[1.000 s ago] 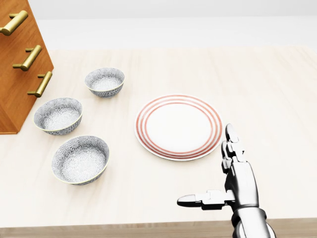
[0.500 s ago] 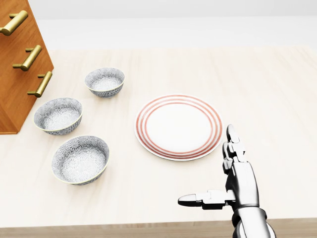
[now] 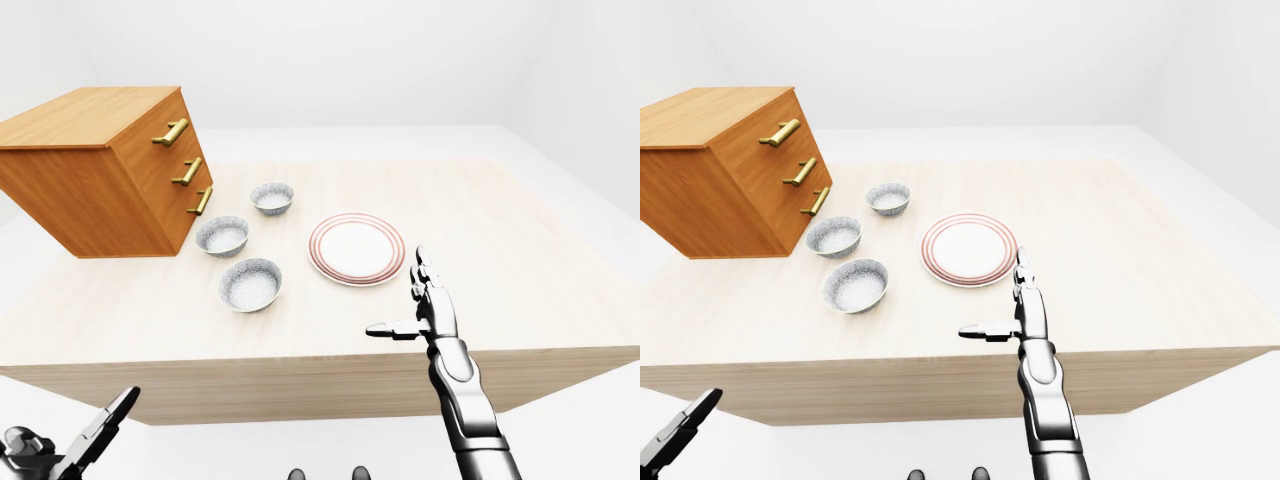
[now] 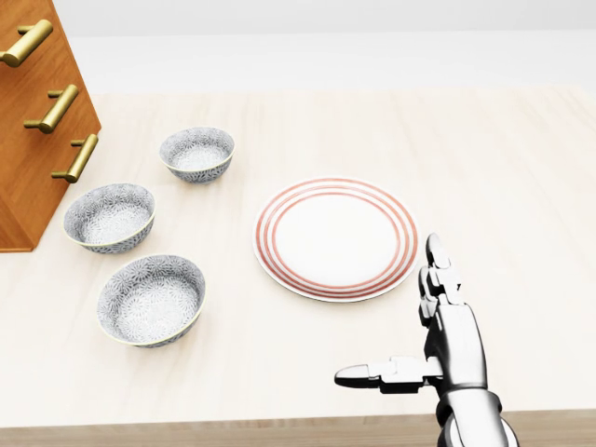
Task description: Put the bowl at the front on the plate.
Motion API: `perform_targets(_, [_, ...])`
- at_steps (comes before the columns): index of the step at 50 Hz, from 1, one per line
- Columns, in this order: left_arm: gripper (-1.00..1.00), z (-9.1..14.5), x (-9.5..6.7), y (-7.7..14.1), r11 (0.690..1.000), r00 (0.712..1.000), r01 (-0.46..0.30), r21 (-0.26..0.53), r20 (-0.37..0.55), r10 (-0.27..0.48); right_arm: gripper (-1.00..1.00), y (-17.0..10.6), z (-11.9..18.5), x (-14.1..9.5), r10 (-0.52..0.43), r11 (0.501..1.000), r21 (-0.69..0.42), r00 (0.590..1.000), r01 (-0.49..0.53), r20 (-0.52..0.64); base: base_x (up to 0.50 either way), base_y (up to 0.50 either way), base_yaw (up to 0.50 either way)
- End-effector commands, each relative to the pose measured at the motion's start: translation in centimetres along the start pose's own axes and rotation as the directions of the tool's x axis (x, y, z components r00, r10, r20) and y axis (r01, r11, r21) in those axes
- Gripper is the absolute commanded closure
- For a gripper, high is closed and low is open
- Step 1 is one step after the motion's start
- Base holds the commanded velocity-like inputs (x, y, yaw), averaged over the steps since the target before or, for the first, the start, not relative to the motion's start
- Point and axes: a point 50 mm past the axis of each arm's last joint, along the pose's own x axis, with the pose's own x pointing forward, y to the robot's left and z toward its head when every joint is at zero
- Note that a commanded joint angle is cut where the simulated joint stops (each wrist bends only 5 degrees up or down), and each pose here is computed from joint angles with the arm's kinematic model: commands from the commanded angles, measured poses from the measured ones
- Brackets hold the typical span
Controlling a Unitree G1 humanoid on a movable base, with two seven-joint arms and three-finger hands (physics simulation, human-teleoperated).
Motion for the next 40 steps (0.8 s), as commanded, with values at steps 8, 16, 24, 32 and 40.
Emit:
perform_targets(8, [-1.0,-0.29,0.45,-0.42,0.999,0.999,-0.041,-0.009,-0.013,0.041,-1.0,-0.03,-0.37,0.28,0.011,1.0,0.001,1.0,-0.011,-0.008,0.29,0.0,0.0])
perform_targets(16, [-1.0,-0.36,0.44,-0.38,0.999,0.999,-0.043,-0.006,-0.01,0.043,-1.0,-0.05,-0.35,0.21,0.006,1.0,-0.001,1.0,-0.006,-0.009,0.5,0.0,0.0])
perform_targets(24, [-1.0,-0.37,0.43,-0.38,0.999,0.999,-0.044,-0.002,-0.007,0.044,-1.0,-0.05,-0.32,0.2,0.007,1.0,0.003,1.0,-0.007,-0.008,0.5,0.0,0.0])
perform_targets(32, [-1.0,-0.25,0.44,-0.36,0.999,0.999,-0.046,-0.003,-0.01,0.046,-1.0,-0.02,-0.3,0.18,0.006,1.0,0.001,1.0,-0.006,-0.007,0.5,0.0,0.0])
perform_targets(40, [-1.0,-0.37,0.44,-0.48,0.999,0.999,-0.045,0.002,-0.009,0.045,-1.0,-0.17,-0.16,0.12,-0.007,1.0,0.008,1.0,0.007,-0.006,0.5,0.0,0.0])
